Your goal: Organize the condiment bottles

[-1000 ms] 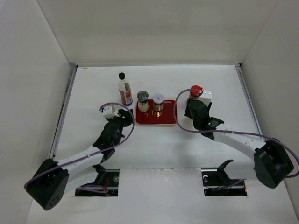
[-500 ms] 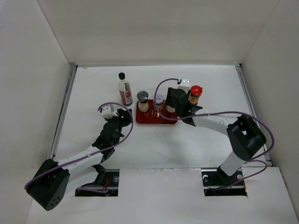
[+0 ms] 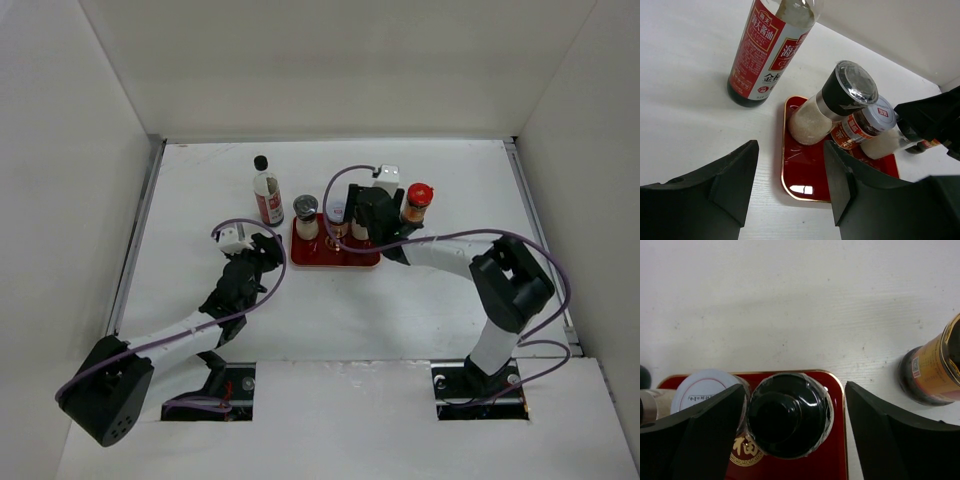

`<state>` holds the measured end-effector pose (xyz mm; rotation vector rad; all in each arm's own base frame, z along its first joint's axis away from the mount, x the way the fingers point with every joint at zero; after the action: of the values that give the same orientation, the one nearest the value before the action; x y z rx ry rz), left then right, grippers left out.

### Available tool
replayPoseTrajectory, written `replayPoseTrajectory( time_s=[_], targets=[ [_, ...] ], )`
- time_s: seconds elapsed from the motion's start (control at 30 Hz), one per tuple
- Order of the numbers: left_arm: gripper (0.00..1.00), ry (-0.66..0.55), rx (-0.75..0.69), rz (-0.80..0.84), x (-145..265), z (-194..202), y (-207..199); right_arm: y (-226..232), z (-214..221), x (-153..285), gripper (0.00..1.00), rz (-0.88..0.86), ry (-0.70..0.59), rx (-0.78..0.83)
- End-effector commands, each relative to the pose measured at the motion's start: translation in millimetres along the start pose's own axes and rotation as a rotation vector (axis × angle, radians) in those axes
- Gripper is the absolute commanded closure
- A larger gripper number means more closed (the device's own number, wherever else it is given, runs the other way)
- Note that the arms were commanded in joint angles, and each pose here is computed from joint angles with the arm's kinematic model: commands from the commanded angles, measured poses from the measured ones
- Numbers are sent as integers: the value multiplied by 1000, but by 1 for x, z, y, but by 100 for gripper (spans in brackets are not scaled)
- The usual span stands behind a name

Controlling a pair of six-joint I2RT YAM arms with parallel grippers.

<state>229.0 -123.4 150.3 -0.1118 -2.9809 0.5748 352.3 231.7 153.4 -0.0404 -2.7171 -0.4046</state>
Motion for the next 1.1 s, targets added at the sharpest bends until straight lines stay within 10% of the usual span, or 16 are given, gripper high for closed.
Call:
replayPoseTrajectory(
  time_s=[0.0,0.2,0.37,0.43,0.6,0.77,1.07],
  targets=[
    [48,-50,28,3,-2,-11,-1,19,-37,12,7,-59,-126,-85],
    [64,-61,11,-16,-7,-31,-7,4,-62,53,6,-106,-177,-120],
    [71,-25,-36,-56,-18,-66,-29,-15,-53,97,72,-159,-189,-186],
    [67,-27,-85,-75,-28,-84,-35,-18,-42,116,81,-211,-165,-210],
    [40,-32,-241,-133,-61,-118,-52,-10,-2,156,66,-367,-80,-186],
    [40,-53,-337,-191,-92,-136,-59,-12,10,167,45,-453,-84,-183],
    [42,-49,-376,-270,-120,-147,-50,-16,16,174,40,-535,-80,-198]
  ],
)
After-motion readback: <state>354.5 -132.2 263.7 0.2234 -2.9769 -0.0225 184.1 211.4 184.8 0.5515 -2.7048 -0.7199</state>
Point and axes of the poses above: each gripper's point midway between its finger pads, its own x axis back along the fingers, its own y axis along the line the jaws close on, z = x × y, the point moved 8 cm from there along x, back along the fingers, and after that the axes turned 8 degrees about -x, right-handed, at the moved point
